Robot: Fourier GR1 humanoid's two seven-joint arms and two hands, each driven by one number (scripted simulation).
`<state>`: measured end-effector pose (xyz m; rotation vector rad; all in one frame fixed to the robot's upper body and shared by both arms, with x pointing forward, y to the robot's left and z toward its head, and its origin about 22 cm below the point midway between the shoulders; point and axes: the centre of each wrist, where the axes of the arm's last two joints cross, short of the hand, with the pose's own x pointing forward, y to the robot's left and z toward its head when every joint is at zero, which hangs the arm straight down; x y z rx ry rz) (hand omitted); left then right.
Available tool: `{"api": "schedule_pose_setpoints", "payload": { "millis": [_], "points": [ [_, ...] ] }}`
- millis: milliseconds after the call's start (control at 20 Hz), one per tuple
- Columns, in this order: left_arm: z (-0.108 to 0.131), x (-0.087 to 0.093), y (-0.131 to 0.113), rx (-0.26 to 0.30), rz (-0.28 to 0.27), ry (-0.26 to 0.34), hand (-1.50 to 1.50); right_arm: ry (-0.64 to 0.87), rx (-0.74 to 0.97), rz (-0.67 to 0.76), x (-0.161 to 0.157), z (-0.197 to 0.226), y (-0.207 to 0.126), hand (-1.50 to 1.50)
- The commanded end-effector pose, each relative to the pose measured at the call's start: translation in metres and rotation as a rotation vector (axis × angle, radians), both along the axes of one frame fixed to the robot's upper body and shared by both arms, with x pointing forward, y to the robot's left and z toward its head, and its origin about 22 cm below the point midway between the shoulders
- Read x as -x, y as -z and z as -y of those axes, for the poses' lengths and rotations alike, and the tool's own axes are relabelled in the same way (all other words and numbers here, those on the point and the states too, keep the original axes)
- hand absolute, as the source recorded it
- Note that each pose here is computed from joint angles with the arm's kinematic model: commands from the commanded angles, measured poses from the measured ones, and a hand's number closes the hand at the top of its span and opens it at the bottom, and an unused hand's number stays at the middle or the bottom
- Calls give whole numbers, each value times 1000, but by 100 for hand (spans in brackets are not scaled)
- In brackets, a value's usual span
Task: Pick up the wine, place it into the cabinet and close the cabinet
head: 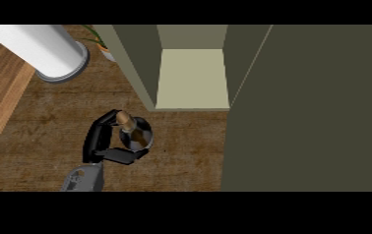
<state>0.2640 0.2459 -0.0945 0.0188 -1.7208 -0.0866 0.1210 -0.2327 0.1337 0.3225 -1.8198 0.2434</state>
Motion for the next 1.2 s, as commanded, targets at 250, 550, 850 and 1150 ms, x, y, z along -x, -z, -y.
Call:
{"api": "schedule_pose_setpoints", "payload": {
  "millis": [250, 550, 850, 1150],
  "points": [
    [50, -34, -49, -45, -26, -1, 150, -21, -41, 34, 31, -5, -30, -150],
    [91, -44, -65, -171, -29, 27, 150, -41, -35, 37, 21, 2, -28, -150],
    [116, -60, -81, -201, -14, -15, 150, -35, -57, 58, 14, 9, -19, -150],
    [132, -64, -102, -144, -42, -24, 150, -60, -42, 41, 11, 2, -10, -150]
  ]
}}
